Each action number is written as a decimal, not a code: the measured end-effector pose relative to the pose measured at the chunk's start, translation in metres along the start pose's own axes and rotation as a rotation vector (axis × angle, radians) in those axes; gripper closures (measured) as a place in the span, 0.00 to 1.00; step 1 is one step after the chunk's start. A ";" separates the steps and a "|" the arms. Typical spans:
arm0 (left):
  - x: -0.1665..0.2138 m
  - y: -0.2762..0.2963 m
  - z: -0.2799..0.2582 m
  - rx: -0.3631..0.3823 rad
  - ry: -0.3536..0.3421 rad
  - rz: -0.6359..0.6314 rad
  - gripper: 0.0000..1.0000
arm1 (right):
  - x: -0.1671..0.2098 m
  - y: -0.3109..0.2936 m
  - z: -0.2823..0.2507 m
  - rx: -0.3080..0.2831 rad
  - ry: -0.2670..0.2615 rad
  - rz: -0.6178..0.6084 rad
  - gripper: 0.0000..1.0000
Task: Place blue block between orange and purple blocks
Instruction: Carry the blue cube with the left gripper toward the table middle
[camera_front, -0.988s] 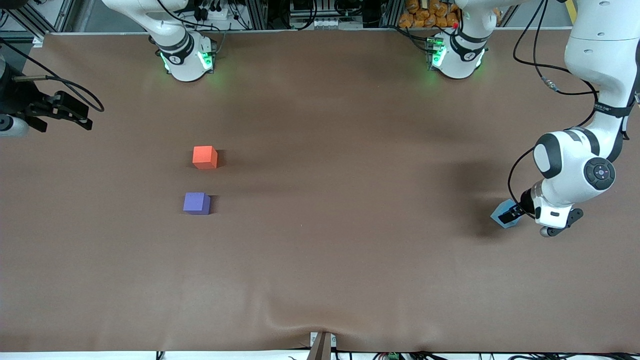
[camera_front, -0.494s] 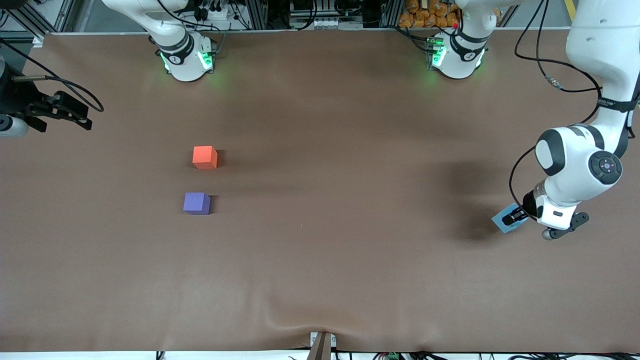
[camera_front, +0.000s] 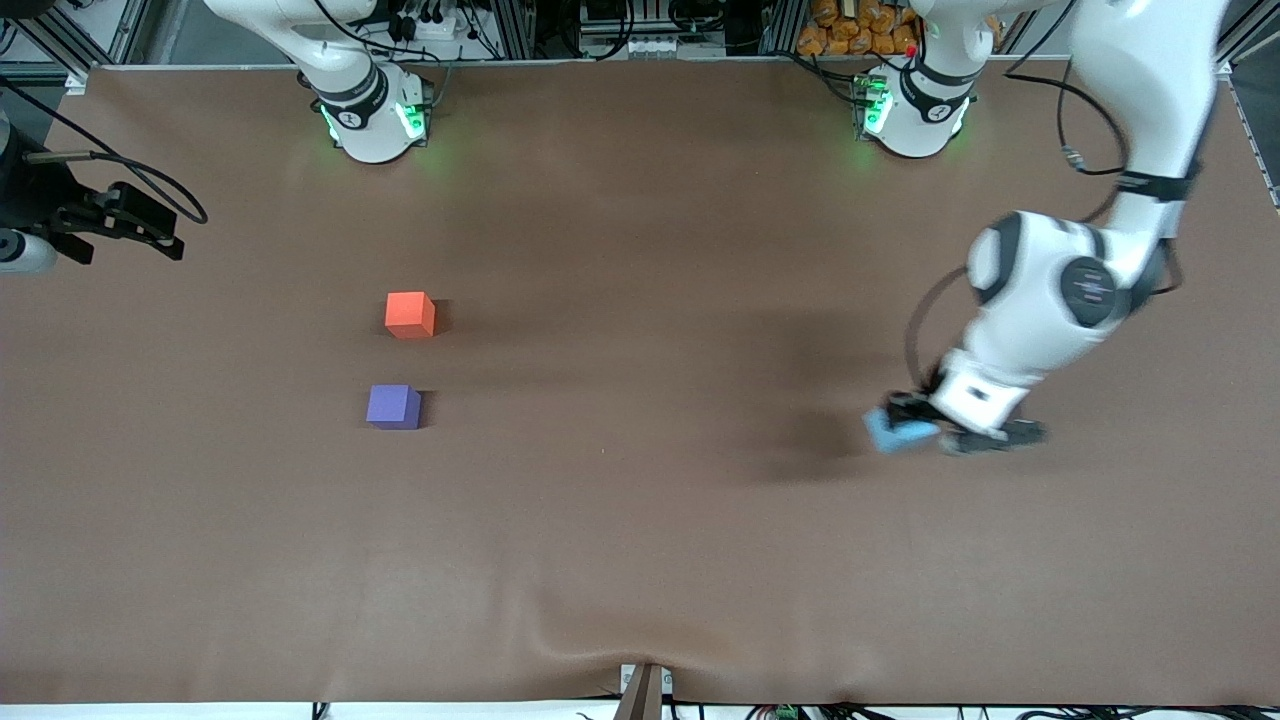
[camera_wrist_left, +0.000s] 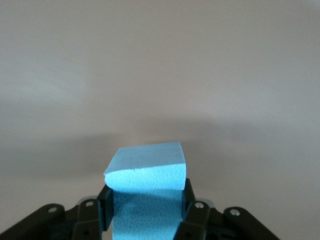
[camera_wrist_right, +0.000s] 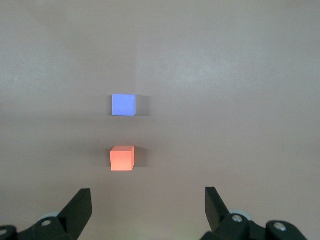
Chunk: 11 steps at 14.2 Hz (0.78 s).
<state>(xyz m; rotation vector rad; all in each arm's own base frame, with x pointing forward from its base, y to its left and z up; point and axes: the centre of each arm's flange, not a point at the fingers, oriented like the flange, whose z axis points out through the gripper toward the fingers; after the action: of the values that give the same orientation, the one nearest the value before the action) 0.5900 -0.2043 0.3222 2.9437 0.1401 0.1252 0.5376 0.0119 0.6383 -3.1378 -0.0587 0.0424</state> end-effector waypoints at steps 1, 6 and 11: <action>-0.020 0.037 0.005 -0.011 -0.019 0.032 0.46 | 0.000 0.000 0.000 0.000 -0.001 0.000 0.00; -0.137 0.196 0.048 0.002 -0.094 0.089 0.46 | -0.001 0.001 0.000 0.000 -0.005 0.002 0.00; -0.195 0.288 0.109 0.051 -0.057 0.072 0.44 | -0.001 0.001 0.001 0.000 -0.005 0.001 0.00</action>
<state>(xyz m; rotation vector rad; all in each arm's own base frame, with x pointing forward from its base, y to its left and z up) 0.4316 -0.5255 0.2573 3.0006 0.0298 0.0481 0.5370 0.0112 0.6378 -3.1377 -0.0565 0.0508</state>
